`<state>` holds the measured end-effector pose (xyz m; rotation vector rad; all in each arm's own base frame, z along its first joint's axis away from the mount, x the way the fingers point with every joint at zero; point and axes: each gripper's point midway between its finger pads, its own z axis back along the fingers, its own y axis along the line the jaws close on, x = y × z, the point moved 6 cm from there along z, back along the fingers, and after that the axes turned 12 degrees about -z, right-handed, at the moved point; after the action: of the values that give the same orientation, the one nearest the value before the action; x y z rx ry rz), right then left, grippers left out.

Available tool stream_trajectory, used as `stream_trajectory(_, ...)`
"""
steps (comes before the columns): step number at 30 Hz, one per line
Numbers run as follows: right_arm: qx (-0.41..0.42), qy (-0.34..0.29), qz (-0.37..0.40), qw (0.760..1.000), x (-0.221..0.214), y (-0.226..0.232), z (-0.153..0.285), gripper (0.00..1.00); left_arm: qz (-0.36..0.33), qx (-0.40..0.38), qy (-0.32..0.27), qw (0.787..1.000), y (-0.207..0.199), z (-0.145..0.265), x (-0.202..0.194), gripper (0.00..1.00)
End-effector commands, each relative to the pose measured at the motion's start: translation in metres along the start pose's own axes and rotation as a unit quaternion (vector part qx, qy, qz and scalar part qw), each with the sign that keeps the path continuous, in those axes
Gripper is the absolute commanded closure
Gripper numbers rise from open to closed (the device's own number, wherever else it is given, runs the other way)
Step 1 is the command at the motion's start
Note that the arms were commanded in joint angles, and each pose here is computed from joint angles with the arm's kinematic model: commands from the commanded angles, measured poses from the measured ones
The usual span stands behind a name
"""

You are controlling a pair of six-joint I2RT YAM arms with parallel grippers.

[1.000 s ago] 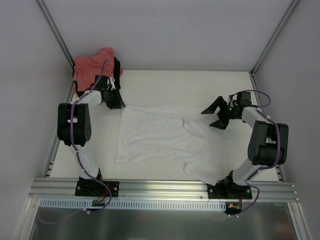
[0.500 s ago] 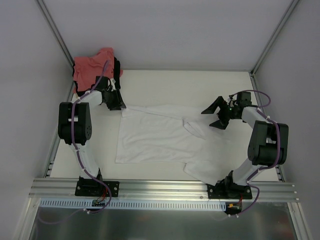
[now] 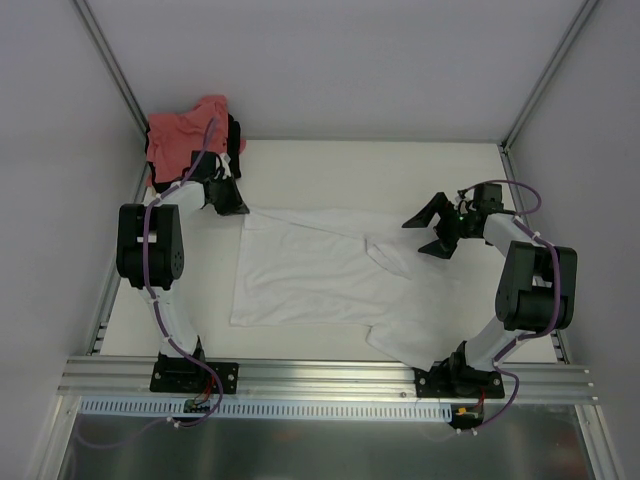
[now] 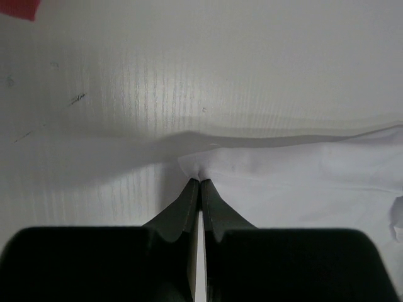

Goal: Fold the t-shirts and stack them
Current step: Fold the flattened tshirt in 1/3 of the way

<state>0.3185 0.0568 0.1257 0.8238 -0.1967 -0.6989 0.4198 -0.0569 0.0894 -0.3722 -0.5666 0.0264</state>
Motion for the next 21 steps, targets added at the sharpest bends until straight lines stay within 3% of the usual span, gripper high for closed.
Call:
stream_trajectory(1,0.020,-0.002,0.016,1.000,0.004,0.009,0.005,0.00,-0.009,-0.022,-0.066,0.998,-0.014,0.021,0.035,1.00)
stream_trajectory(16,0.020,0.003,0.013,1.000,0.004,0.008,0.004,0.01,-0.028,-0.077,-0.094,0.992,-0.041,0.049,0.075,1.00)
stream_trajectory(21,0.021,0.002,0.015,1.000,0.004,0.009,0.004,0.00,-0.031,-0.084,-0.075,0.993,-0.042,0.047,0.075,0.90)
